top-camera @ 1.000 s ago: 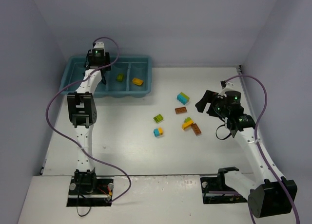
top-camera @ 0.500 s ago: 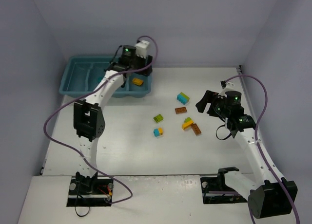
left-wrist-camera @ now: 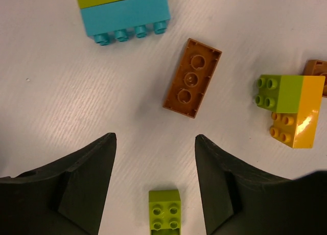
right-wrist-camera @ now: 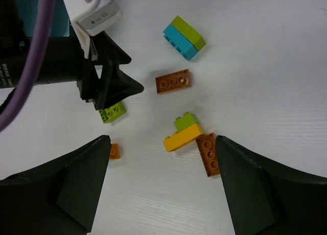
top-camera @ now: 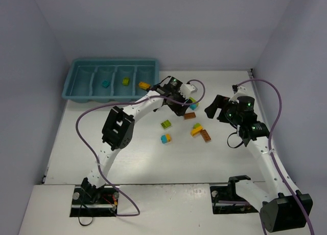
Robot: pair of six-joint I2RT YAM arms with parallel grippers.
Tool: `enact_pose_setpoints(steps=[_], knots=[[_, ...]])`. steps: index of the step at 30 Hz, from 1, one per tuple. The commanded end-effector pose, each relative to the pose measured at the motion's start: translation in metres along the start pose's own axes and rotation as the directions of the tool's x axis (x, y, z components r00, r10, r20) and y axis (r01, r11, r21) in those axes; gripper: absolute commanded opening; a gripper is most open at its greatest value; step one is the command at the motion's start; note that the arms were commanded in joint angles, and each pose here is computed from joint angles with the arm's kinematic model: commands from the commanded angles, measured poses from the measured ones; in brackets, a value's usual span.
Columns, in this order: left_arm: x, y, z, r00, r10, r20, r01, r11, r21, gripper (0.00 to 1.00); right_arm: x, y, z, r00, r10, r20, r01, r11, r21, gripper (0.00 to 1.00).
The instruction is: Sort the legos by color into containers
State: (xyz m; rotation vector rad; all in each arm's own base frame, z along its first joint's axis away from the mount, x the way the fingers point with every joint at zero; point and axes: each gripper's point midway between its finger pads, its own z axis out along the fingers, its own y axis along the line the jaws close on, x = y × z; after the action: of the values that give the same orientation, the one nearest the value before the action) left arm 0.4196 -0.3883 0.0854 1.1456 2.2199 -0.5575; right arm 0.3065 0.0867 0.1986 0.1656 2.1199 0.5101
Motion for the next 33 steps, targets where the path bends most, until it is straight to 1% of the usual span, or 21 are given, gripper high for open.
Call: enact_pose_setpoints(steps=[1, 2, 5, 8, 14, 17, 19, 21, 22, 23, 24, 26, 27, 28, 30, 31, 33], knots=[[-0.041, -0.014, -0.017, 0.989, 0.108, 0.1, -0.109, 0.994, 0.009, 0.57, -0.015, 0.012, -0.006, 0.999, -0.002, 0.054, 0.004, 0.999, -0.048, 0.8], [-0.036, -0.023, -0.006, 0.989, 0.123, 0.08, -0.124, 0.992, 0.003, 0.57, -0.015, 0.012, -0.006, 0.999, -0.001, 0.052, 0.004, 0.999, -0.05, 0.8], [-0.033, -0.031, 0.01, 0.989, 0.131, 0.073, -0.133, 0.991, 0.016, 0.57, -0.016, 0.015, -0.007, 0.999, -0.004, 0.052, 0.007, 0.998, -0.06, 0.8], [-0.029, -0.033, 0.023, 0.988, 0.14, 0.059, -0.142, 0.99, 0.016, 0.57, -0.017, 0.015, -0.01, 0.998, -0.004, 0.056, 0.008, 0.998, -0.06, 0.8], [-0.027, -0.025, 0.044, 0.989, 0.139, 0.053, -0.137, 0.99, -0.035, 0.56, -0.02, 0.016, -0.015, 0.998, -0.015, 0.065, 0.019, 0.998, -0.054, 0.8], [-0.026, -0.017, 0.051, 0.99, 0.128, 0.054, -0.124, 0.989, -0.08, 0.5, -0.021, 0.016, -0.017, 0.997, -0.019, 0.069, 0.023, 0.999, -0.049, 0.8], [-0.024, -0.014, 0.051, 0.991, 0.121, 0.052, -0.115, 0.988, -0.103, 0.39, -0.022, 0.016, -0.018, 0.997, -0.021, 0.07, 0.024, 0.998, -0.05, 0.79], [-0.022, -0.013, 0.05, 0.992, 0.118, 0.05, -0.112, 0.988, -0.107, 0.25, -0.022, 0.015, -0.019, 0.997, -0.022, 0.073, 0.025, 0.999, -0.046, 0.8], [-0.021, -0.012, 0.049, 0.992, 0.112, 0.054, -0.105, 0.988, -0.109, 0.13, -0.022, 0.015, -0.019, 0.997, -0.024, 0.074, 0.027, 0.999, -0.044, 0.8], [-0.029, -0.013, 0.041, 0.99, 0.115, 0.081, -0.106, 0.988, -0.113, 0.08, -0.023, 0.014, -0.02, 0.997, -0.026, 0.078, 0.029, 0.999, -0.038, 0.8], [-0.029, -0.014, 0.038, 0.99, 0.112, 0.084, -0.103, 0.989, -0.105, 0.06, -0.024, 0.013, -0.02, 0.996, -0.033, 0.082, 0.036, 0.999, -0.032, 0.8], [-0.033, -0.012, 0.025, 0.99, 0.103, 0.097, -0.092, 0.99, -0.107, 0.03, -0.025, 0.011, -0.021, 0.995, -0.041, 0.09, 0.043, 0.999, -0.021, 0.8], [-0.03, -0.01, 0.025, 0.991, 0.098, 0.088, -0.089, 0.99, -0.107, 0.03, -0.027, 0.009, -0.021, 0.994, -0.043, 0.096, 0.044, 0.999, -0.009, 0.8], [-0.045, -0.008, 0.006, 0.987, 0.101, 0.123, -0.086, 0.989, -0.119, 0.0, -0.027, 0.008, -0.021, 0.994, -0.043, 0.099, 0.044, 0.999, -0.003, 0.8], [-0.054, 0.003, -0.012, 0.986, 0.077, 0.148, -0.057, 0.989, -0.136, 0.0, -0.029, 0.006, -0.02, 0.993, -0.045, 0.106, 0.045, 0.999, 0.009, 0.8], [-0.066, 0.007, -0.03, 0.981, 0.075, 0.18, -0.048, 0.987, -0.152, 0.0, -0.032, 0.006, -0.02, 0.993, -0.048, 0.112, 0.046, 0.999, 0.014, 0.8], [-0.075, 0.026, -0.054, 0.976, 0.037, 0.214, 0.003, 0.983, -0.182, 0.0, -0.033, 0.003, -0.018, 0.992, -0.051, 0.113, 0.049, 0.998, 0.026, 0.8]])
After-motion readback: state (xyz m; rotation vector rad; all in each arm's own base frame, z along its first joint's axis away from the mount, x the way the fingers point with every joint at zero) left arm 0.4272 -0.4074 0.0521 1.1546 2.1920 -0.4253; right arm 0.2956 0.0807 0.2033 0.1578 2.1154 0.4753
